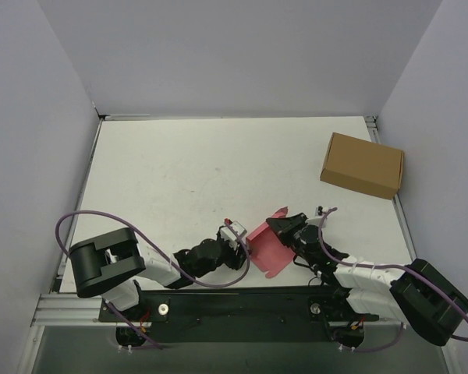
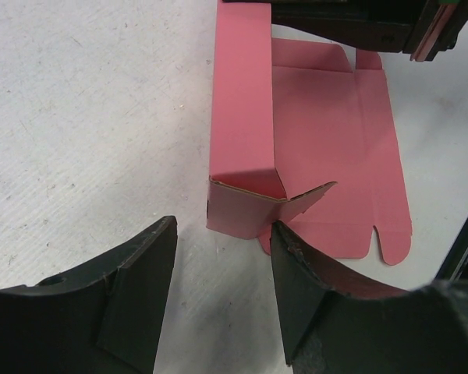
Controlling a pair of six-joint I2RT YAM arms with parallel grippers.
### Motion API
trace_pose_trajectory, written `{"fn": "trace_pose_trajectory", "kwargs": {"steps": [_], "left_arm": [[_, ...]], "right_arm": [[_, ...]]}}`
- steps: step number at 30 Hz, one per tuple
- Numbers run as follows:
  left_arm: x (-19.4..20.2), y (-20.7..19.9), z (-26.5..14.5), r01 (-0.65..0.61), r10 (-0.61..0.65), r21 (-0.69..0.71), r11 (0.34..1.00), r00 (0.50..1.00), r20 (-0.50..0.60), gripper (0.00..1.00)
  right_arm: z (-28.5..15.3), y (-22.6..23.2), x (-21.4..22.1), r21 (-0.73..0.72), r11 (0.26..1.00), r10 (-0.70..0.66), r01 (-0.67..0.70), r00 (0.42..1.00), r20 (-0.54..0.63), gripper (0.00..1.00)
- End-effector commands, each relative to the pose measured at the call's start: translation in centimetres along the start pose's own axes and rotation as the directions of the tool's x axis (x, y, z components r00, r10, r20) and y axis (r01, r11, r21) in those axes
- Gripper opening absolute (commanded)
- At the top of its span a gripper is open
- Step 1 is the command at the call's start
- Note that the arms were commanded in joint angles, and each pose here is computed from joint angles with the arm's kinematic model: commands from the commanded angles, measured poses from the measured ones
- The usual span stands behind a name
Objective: Fold the paper box
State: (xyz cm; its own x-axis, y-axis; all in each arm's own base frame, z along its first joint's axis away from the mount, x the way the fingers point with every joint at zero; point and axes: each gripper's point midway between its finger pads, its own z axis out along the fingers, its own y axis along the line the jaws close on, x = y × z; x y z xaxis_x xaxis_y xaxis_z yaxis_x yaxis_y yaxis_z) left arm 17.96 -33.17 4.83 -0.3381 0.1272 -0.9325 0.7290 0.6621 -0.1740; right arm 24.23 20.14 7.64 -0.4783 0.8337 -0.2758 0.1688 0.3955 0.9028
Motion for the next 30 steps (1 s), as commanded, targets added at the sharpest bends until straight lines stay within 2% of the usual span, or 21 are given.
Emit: {"fn": "trace_pose_trajectory", "kwargs": {"steps": [1, 9, 16, 30], "left_arm": [[-2.0, -0.3, 0.5, 0.012, -0.012, 0.000, 1.000, 0.996, 0.093, 0.61], [-2.0, 0.1, 0.8, -0.005, 0.008, -0.026, 1.000, 0.994, 0.108, 0.61], [-1.9, 1.4, 0.5, 0.001, 0.016, -0.121, 0.993, 0.990, 0.142, 0.61], [-1.3, 2.9, 1.6, 0.026, 0.009, -0.253, 0.967, 0.990, 0.138, 0.60]], "right_arm": [[-0.7, -4.2, 0.0, 0.081, 0.989, -0.123, 0.121, 0.992, 0.008, 0.00], [-0.8, -6.4, 0.4, 0.108, 0.984, -0.142, 0.142, 0.990, -0.004, 0.00], [-0.6, -6.1, 0.9, 0.073, 0.990, -0.120, 0.121, 0.993, -0.012, 0.00], [-0.8, -6.4, 0.6, 0.102, 0.984, -0.150, 0.149, 0.989, 0.005, 0.00]]}}
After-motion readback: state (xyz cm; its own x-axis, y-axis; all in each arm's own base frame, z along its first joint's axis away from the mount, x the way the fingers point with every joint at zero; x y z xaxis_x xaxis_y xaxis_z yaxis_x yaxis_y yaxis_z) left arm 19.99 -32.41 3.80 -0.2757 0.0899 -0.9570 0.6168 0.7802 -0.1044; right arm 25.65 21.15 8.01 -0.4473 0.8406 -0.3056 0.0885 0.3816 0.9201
